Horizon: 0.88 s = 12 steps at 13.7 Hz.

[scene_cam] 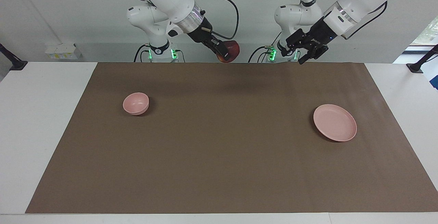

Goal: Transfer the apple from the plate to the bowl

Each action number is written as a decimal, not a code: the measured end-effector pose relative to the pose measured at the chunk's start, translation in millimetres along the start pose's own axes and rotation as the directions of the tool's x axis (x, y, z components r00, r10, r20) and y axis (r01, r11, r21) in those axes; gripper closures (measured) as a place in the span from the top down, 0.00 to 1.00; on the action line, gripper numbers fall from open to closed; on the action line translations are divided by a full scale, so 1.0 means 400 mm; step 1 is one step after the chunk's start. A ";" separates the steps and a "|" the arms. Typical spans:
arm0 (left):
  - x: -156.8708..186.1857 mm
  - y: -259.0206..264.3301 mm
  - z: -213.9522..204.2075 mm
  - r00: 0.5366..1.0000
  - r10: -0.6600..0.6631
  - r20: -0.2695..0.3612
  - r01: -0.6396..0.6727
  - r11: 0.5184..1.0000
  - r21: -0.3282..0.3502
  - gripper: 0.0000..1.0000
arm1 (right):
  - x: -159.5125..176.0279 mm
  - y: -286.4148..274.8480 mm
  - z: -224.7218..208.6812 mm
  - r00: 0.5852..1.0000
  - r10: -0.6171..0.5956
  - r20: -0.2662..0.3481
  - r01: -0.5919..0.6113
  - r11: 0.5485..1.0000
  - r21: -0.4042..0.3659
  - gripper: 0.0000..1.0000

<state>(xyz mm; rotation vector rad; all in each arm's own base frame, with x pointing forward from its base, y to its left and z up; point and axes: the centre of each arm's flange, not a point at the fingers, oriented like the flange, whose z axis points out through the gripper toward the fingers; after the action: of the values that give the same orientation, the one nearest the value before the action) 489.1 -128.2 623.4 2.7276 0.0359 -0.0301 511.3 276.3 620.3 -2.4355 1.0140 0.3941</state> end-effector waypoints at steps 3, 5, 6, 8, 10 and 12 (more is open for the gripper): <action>0.005 -0.052 -0.011 0.999 0.031 -0.019 -0.025 0.972 0.233 1.00 | 0.054 0.020 -0.026 0.981 -0.191 -0.024 0.191 0.981 -0.016 0.67; 0.009 -0.065 -0.023 0.998 0.056 -0.029 -0.045 0.954 0.295 1.00 | 0.099 0.054 -0.039 0.943 -0.333 -0.029 0.329 0.940 -0.092 0.67; 0.012 -0.071 -0.031 0.997 0.067 -0.033 -0.054 0.950 0.308 1.00 | 0.120 0.068 -0.045 0.914 -0.404 -0.034 0.396 0.909 -0.132 0.67; 0.029 -0.089 -0.070 0.996 0.072 -0.052 -0.053 0.948 0.314 1.00 | 0.165 0.095 -0.066 0.863 -0.504 -0.033 0.491 0.852 -0.185 0.67; 0.040 -0.091 -0.118 0.997 0.068 -0.043 -0.051 0.948 0.314 1.00 | 0.221 0.132 -0.094 0.804 -0.595 -0.018 0.573 0.781 -0.248 0.67; 0.050 -0.078 -0.155 0.997 0.069 -0.039 -0.053 0.948 0.313 1.00 | 0.294 0.180 -0.128 0.716 -0.698 0.002 0.658 0.674 -0.336 0.67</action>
<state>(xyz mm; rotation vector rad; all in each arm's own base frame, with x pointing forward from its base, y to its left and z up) 509.1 -74.3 667.3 3.0444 -0.0428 0.0541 544.2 136.0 590.9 -2.9299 -0.0006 0.1367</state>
